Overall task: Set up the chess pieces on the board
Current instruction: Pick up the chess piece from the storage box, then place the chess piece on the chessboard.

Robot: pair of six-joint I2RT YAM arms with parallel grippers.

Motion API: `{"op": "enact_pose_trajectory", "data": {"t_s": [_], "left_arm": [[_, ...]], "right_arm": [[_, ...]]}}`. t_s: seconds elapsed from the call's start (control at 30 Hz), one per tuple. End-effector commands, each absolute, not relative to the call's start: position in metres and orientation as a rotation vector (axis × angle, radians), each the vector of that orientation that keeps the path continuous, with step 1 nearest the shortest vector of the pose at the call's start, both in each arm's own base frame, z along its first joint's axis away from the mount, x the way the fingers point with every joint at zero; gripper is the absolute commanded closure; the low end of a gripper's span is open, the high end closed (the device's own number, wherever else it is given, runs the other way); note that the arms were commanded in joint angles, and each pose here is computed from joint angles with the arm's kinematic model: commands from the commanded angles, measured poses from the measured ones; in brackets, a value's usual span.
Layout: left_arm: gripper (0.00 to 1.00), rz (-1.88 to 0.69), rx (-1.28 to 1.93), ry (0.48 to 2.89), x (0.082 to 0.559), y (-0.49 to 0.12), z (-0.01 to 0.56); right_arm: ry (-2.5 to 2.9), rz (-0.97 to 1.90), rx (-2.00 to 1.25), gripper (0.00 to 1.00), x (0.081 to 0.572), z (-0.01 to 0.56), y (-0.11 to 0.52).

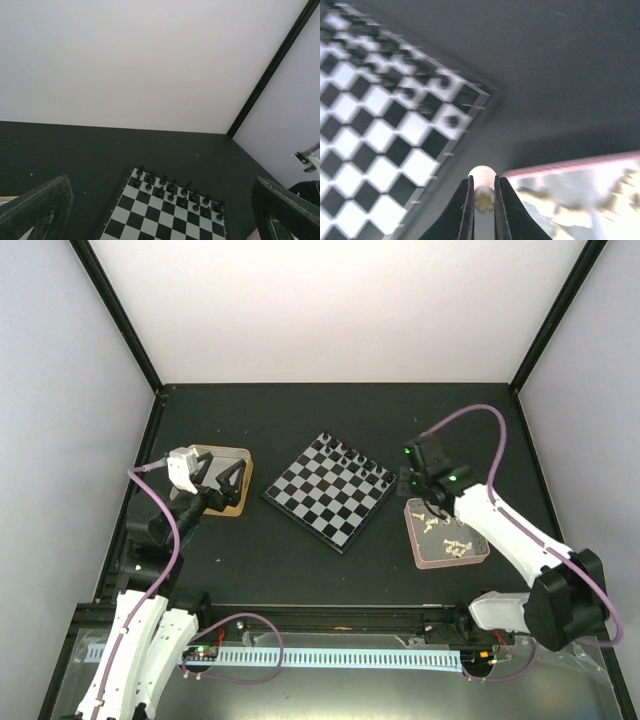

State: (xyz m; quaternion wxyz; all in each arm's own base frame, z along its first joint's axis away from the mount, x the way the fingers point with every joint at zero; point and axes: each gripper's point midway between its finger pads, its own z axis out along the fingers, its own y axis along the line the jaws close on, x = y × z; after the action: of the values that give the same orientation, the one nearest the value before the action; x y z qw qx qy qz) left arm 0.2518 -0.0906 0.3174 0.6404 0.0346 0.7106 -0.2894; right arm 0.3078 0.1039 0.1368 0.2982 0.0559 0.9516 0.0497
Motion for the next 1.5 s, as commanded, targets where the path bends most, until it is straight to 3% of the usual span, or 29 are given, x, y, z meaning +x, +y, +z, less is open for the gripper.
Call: {"op": "enact_pose_trajectory", "data": {"t_s": [0.0, 0.3, 0.5, 0.73, 1.07, 1.33, 1.47], "left_arm": [[0.01, -0.61, -0.002, 1.618, 0.256, -0.077, 0.318], [0.01, -0.44, -0.327, 1.663, 0.26, -0.027, 0.315], [0.01, -0.339, -0.503, 1.624, 0.247, 0.004, 0.327], [0.01, -0.304, -0.414, 1.556, 0.231, 0.004, 0.353], [0.01, -0.32, -0.355, 1.466, 0.208, 0.002, 0.383], [0.01, -0.317, -0.345, 1.43, 0.193, 0.005, 0.404], [0.01, -0.321, -0.341, 1.42, 0.192, 0.004, 0.407]], "right_arm": [[2.479, 0.245, -0.006, 0.97, 0.324, 0.156, 0.178], [2.401, 0.406, -0.561, 0.97, 0.343, 0.154, 0.364], [2.411, 0.449, -0.794, 0.96, 0.336, 0.128, 0.438], [2.544, 0.354, -0.887, 0.95, 0.334, 0.088, 0.451], [2.609, 0.297, -0.894, 0.92, 0.344, 0.08, 0.463], [2.647, 0.248, -0.868, 0.85, 0.346, 0.076, 0.459], [2.642, 0.254, -0.874, 0.74, 0.346, 0.076, 0.46]]}}
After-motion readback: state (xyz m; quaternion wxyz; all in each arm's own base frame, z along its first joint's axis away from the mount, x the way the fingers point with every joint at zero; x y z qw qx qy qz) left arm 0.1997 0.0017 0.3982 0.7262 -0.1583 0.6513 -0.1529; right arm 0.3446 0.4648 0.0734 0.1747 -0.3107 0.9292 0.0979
